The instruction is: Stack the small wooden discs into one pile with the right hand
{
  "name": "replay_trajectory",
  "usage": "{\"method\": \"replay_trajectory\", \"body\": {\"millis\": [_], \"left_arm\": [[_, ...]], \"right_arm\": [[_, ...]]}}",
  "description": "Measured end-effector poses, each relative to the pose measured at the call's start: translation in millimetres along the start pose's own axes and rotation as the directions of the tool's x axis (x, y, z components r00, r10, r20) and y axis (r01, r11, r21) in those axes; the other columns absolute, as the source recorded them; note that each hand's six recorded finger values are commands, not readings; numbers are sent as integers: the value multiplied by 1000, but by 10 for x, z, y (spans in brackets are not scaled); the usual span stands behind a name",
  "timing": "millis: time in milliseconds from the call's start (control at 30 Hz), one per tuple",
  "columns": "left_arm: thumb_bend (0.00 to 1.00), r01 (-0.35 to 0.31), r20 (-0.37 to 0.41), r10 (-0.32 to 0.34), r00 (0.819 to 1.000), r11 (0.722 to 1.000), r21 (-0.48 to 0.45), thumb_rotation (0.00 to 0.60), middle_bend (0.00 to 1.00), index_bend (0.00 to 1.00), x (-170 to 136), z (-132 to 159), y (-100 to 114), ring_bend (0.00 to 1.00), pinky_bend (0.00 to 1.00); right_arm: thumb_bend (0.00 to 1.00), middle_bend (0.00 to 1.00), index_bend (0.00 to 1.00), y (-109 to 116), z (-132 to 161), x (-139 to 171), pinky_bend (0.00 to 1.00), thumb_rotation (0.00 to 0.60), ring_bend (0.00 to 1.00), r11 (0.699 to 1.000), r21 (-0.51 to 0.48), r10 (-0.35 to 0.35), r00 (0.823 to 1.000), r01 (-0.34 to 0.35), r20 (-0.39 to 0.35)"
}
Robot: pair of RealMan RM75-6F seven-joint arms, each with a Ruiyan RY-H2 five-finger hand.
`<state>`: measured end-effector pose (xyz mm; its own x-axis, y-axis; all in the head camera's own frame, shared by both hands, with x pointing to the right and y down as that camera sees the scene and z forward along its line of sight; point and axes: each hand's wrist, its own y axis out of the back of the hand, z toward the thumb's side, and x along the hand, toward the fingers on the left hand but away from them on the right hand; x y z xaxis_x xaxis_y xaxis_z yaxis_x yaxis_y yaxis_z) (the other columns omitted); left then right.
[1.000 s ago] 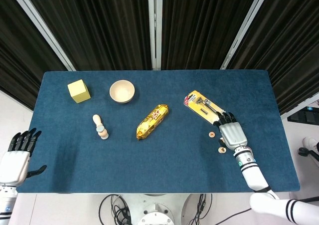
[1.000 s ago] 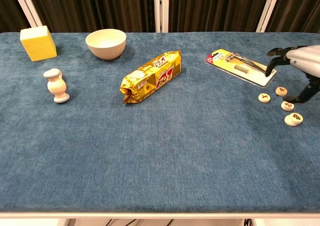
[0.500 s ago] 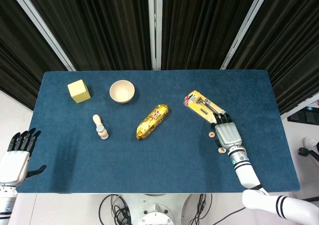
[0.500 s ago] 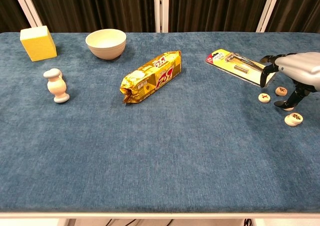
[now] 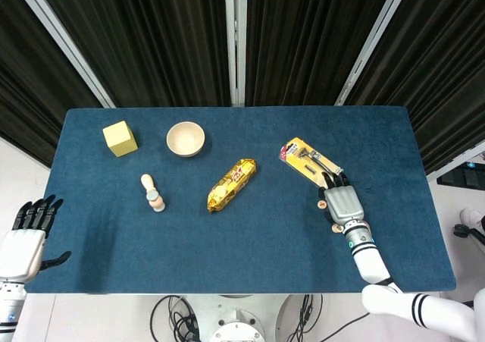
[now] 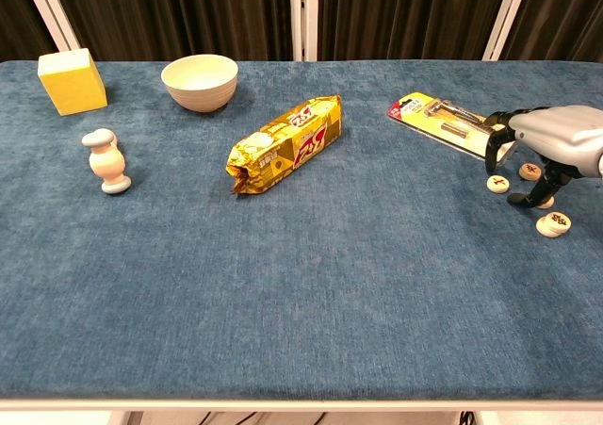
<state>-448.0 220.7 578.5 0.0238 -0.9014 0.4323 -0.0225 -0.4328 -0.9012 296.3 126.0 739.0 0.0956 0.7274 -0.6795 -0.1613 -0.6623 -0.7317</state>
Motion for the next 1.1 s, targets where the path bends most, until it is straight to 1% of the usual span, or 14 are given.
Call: {"method": "replay_trajectory", "body": {"millis": [200, 433, 667, 867, 967, 1100], "left_arm": [[86, -1, -4, 1, 1000, 1000, -1, 600, 0, 54, -1, -6, 1, 0, 0], [87, 2, -4, -2, 1000, 1000, -1, 600, 0, 54, 0, -6, -5, 0, 0], [86, 4, -5, -4, 1000, 1000, 1, 600, 0, 54, -3, -12, -8, 0, 0], [86, 8, -3, -8, 1000, 1000, 3, 600, 0, 54, -4, -2, -13, 0, 0], [87, 10, -2, -10, 1000, 1000, 7, 600, 0, 54, -5, 7, -18, 0, 0], [86, 16, -3, -16, 1000, 1000, 8, 600, 0, 54, -4, 17, -29, 0, 0]], "right_arm": [[264, 66, 455, -9, 7, -9, 0, 600, 0, 1000, 1, -1, 1000, 1, 0], [264, 65, 484, -7, 0, -3, 0, 600, 0, 1000, 2, -8, 1000, 8, 2], [265, 67, 488, 120, -44, 58, 0, 600, 0, 999, -22, -41, 999, 41, -4], [265, 66, 498, 270, -194, 222, 0, 600, 0, 997, -23, -69, 998, 69, -15], [265, 66, 500, 287, -290, 337, 0, 600, 0, 998, -18, -58, 998, 57, -22], [265, 65, 505, 236, -395, 499, 0, 600, 0, 1000, 1, -21, 999, 21, -42]]}}
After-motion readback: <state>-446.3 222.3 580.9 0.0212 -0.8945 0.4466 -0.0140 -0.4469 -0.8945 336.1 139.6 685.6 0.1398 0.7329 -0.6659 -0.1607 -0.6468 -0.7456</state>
